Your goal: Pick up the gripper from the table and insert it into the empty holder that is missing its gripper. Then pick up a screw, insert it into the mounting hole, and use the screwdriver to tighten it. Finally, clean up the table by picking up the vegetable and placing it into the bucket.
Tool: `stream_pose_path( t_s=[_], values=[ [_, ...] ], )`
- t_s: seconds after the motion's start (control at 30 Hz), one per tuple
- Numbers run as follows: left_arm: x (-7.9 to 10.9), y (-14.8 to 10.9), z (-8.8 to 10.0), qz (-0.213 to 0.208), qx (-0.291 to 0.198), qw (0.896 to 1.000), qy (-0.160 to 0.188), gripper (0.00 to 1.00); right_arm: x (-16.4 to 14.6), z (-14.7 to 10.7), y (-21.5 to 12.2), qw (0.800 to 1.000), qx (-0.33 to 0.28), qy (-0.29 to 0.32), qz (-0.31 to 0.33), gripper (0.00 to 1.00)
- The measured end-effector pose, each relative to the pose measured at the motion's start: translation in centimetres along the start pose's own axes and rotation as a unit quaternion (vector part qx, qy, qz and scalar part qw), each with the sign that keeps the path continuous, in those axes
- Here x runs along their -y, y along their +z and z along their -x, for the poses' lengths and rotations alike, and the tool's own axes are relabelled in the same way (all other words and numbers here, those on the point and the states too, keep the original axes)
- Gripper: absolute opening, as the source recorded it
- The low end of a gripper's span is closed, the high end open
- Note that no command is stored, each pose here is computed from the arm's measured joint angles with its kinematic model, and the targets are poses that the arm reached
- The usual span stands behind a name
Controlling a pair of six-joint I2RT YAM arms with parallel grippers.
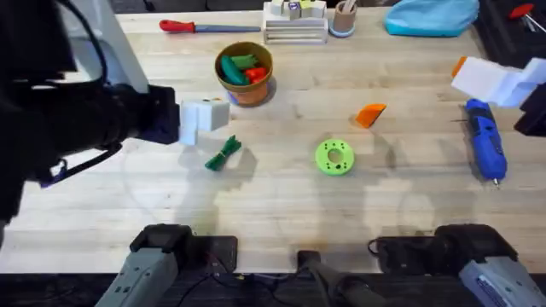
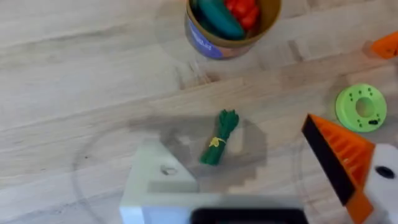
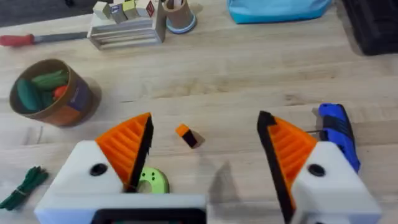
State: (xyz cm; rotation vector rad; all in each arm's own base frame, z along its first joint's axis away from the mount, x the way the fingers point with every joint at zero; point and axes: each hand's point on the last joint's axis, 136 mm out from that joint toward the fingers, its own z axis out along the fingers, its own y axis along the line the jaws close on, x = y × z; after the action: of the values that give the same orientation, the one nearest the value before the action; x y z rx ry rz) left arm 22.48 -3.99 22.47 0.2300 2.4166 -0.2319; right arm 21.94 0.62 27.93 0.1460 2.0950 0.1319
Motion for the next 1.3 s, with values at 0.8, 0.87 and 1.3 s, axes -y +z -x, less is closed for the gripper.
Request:
stream_pose_path(
  t_s=[0.8, 0.87, 1.3],
  values=[
    [7.3, 8.3, -6.8, -0.136, -0.225, 0.962, 0.077, 0.265, 0.1, -0.4, 0.0, 1.000, -0.009, 0.000, -0.001, 0.991],
    [7.7, 8.3, -6.3, -0.138, -0.213, 0.964, 0.080, 0.580, 0.1, -0.4, 0.0, 1.000, -0.009, 0.000, -0.001, 0.991],
    [13.2, 2.1, 8.8, -0.205, 0.147, 0.964, 0.087, 0.991, 0.8, -4.8, -0.5, 0.995, -0.098, 0.003, -0.016, 0.991]
  ],
)
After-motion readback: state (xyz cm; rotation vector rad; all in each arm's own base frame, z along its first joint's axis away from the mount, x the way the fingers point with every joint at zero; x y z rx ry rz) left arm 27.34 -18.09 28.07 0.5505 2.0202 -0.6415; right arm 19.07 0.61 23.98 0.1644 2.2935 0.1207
